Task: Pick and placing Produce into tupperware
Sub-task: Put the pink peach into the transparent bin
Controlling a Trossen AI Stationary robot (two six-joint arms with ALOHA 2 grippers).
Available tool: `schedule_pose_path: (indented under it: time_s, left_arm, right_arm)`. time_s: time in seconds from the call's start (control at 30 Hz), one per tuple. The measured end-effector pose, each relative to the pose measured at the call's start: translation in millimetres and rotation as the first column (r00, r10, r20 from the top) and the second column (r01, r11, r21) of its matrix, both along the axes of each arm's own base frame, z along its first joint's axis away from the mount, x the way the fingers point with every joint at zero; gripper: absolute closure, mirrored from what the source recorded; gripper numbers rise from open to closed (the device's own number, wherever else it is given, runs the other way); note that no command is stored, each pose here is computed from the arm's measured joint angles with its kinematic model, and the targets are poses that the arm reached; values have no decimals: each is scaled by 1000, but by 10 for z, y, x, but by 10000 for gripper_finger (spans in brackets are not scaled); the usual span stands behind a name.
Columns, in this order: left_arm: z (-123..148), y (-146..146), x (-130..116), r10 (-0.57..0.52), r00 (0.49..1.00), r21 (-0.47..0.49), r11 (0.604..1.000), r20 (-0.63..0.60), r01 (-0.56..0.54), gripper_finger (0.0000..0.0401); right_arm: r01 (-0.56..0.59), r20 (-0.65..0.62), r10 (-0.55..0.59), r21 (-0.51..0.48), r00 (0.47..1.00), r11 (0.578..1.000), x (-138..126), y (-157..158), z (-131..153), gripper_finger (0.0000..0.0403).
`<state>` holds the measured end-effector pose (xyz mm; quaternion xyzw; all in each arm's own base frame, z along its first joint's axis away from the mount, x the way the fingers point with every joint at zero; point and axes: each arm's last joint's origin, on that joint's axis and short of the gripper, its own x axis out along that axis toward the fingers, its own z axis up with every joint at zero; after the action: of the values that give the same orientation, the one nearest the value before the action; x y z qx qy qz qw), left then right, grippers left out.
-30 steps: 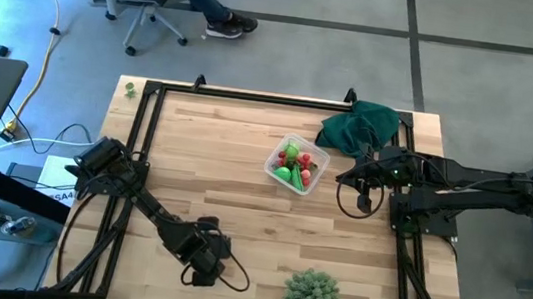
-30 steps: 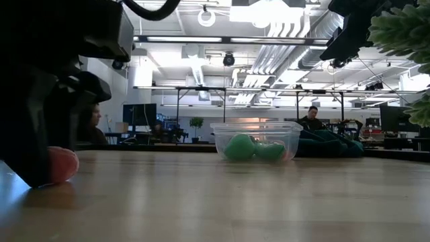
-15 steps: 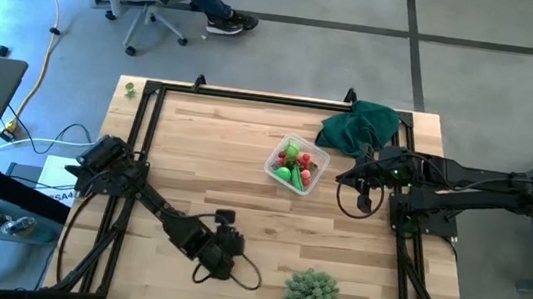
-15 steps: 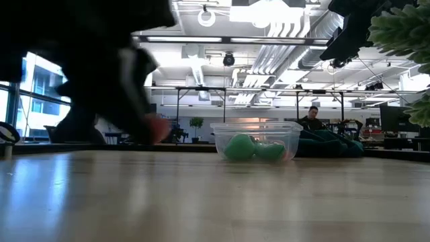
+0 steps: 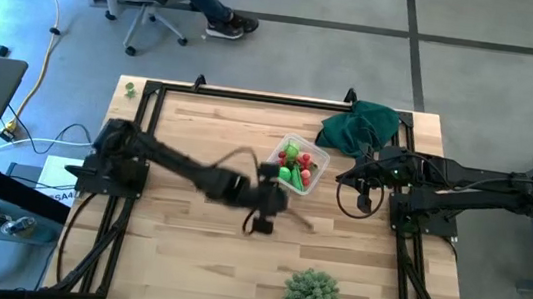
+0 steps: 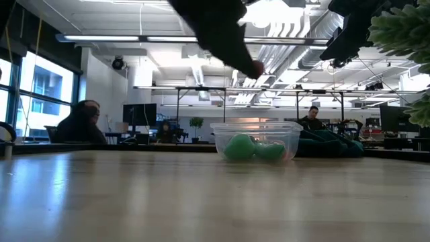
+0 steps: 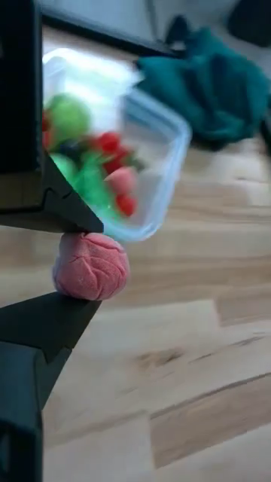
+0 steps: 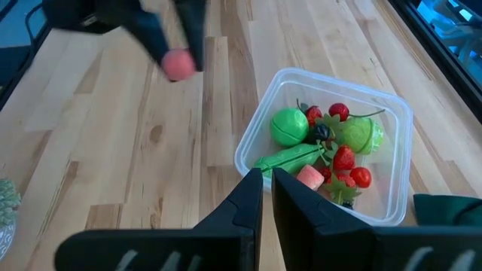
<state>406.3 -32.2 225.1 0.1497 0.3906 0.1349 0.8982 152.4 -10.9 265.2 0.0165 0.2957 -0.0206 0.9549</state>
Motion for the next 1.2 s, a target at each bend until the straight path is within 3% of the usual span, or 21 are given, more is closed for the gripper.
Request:
schedule_pose_path:
  time_s: [0.13, 0.23, 0.37, 0.5, 0.87, 1.2]
  left_arm:
    - [319, 461, 99, -141, 989, 8, 990, 32, 141, 288]
    - [434, 839, 97, -214, 975, -44, 975, 55, 217, 288]
    - [438, 1333, 25, -240, 963, -153, 954, 124, 257, 288]
    - [223, 1691, -21, -180, 980, -230, 953, 83, 195, 288]
    - [-308, 1894, 30, -169, 985, -328, 933, -41, 146, 288]
    - [-410, 1891, 22, -148, 982, -295, 949, -118, 108, 288]
  right_arm:
    - [0, 0, 0, 0, 1000, 1000, 0, 0, -1, 379]
    - [0, 0, 0, 0, 1000, 1000, 0, 0, -1, 379]
    - [0, -1, 0, 0, 1000, 1000, 0, 0, -1, 379]
    - [0, 0, 0, 0, 1000, 1000, 0, 0, 0, 379]
    - [0, 0, 0, 0, 1000, 1000, -1, 0, 0, 379]
    - [0, 0, 0, 0, 1000, 1000, -1, 0, 0, 379]
